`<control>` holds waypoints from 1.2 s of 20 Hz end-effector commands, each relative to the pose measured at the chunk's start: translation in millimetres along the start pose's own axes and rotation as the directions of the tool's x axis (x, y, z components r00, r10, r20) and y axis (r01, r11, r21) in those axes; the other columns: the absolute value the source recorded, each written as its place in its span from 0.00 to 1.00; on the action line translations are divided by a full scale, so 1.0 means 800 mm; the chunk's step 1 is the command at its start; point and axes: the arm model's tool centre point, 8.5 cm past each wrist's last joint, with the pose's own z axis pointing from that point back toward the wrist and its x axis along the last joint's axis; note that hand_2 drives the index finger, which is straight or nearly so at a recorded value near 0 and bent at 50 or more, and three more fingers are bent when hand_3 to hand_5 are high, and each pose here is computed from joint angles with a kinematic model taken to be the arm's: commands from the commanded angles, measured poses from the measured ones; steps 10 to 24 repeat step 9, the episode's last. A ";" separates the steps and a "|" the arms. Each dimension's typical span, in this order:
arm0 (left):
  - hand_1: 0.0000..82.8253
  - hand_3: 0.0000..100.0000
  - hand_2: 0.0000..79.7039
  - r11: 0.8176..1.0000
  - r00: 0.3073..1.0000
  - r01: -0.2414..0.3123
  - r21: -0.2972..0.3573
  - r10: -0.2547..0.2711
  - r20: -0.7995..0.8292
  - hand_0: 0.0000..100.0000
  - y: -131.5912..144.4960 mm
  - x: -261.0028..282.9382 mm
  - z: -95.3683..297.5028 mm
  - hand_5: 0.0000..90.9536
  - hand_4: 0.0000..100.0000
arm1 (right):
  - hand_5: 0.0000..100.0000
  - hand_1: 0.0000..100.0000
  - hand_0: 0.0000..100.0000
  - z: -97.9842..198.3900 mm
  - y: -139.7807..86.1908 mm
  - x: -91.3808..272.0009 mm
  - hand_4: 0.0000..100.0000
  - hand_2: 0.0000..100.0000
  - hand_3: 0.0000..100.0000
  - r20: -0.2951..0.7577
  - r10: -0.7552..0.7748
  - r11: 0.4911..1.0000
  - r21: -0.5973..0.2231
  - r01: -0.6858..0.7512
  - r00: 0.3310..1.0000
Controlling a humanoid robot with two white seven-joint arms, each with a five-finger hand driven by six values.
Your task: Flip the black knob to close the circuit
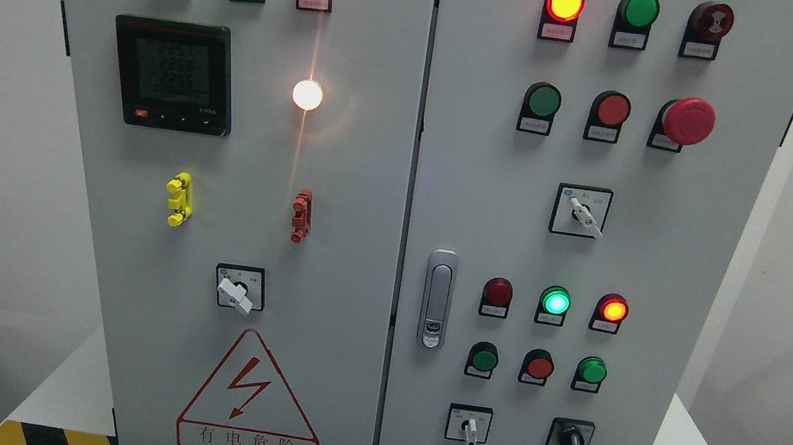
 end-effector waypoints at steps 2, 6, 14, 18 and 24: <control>0.67 0.00 0.00 1.000 1.000 0.000 0.001 0.000 0.000 0.12 0.000 0.000 0.000 0.00 0.00 | 0.00 0.00 0.00 0.015 0.001 -0.026 0.00 0.00 0.00 -0.060 -0.057 0.998 0.000 0.057 0.997; 0.67 0.00 0.00 1.000 1.000 0.000 0.001 0.000 0.000 0.12 0.000 0.000 0.000 0.00 0.00 | 0.00 0.00 0.00 0.015 0.001 -0.027 0.00 0.00 0.00 -0.060 -0.059 0.998 -0.001 0.059 0.996; 0.67 0.00 0.00 1.000 1.000 0.000 0.001 0.000 0.000 0.12 0.000 0.000 0.000 0.00 0.00 | 0.00 0.00 0.00 0.015 0.001 -0.026 0.00 0.00 0.00 -0.059 -0.059 0.998 0.000 0.059 0.997; 0.67 0.00 0.00 1.000 1.000 0.000 0.001 0.000 0.000 0.12 0.000 0.000 0.000 0.00 0.00 | 0.00 0.00 0.00 0.015 0.001 -0.026 0.00 0.00 0.00 -0.059 -0.059 0.998 0.000 0.059 0.997; 0.67 0.00 0.00 1.000 1.000 0.000 0.001 0.000 0.000 0.12 0.000 0.000 0.000 0.00 0.00 | 0.00 0.00 0.00 0.015 0.001 -0.026 0.00 0.00 0.00 -0.059 -0.059 0.998 0.000 0.059 0.997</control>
